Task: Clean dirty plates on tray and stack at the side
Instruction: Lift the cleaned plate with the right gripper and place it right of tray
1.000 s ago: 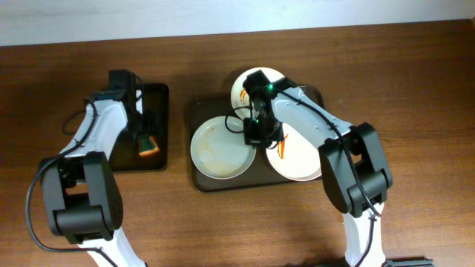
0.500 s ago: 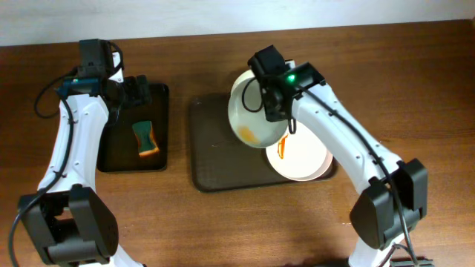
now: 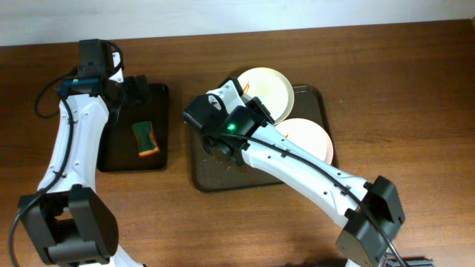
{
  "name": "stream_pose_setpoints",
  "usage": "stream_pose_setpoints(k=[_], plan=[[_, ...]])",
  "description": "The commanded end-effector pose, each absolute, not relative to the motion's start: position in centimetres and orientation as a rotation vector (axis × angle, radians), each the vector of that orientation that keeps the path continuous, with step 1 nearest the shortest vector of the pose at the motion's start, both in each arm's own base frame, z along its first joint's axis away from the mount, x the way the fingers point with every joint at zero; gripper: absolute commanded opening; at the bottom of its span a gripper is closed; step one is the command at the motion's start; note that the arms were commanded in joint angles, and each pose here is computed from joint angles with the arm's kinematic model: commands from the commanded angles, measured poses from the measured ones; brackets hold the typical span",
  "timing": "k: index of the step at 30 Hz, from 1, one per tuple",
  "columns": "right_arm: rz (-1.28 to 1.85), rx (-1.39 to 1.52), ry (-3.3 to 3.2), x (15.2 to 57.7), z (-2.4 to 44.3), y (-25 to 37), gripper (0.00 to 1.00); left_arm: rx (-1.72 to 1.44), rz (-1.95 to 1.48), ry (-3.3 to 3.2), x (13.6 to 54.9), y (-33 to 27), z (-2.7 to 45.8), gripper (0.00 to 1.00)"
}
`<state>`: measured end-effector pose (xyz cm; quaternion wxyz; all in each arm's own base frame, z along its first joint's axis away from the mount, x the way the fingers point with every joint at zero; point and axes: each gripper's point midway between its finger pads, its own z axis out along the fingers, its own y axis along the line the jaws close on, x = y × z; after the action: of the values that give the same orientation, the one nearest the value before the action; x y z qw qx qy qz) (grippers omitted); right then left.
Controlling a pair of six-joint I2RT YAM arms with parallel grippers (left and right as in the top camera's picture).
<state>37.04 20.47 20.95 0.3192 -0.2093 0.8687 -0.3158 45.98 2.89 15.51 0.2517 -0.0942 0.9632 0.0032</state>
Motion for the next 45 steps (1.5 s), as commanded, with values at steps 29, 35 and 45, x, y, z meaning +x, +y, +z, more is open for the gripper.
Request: stream_pose_setpoints(k=[29, 35, 45], plan=[[0.063, 1.208, 2.636, 37.8, 12.8, -20.9, 0.04, -0.266, -0.012, 2.613, 46.0, 2.8, 15.8, 1.00], [0.076, 1.246, 2.692, 38.6, 8.6, -21.3, 0.14, -0.266, -0.011, 2.613, 46.0, 2.8, 15.8, 1.00], [0.920, 0.753, 2.666, 42.6, 13.7, -9.6, 0.55, -0.266, -0.011, 2.613, 46.0, 2.8, 15.8, 1.00]])
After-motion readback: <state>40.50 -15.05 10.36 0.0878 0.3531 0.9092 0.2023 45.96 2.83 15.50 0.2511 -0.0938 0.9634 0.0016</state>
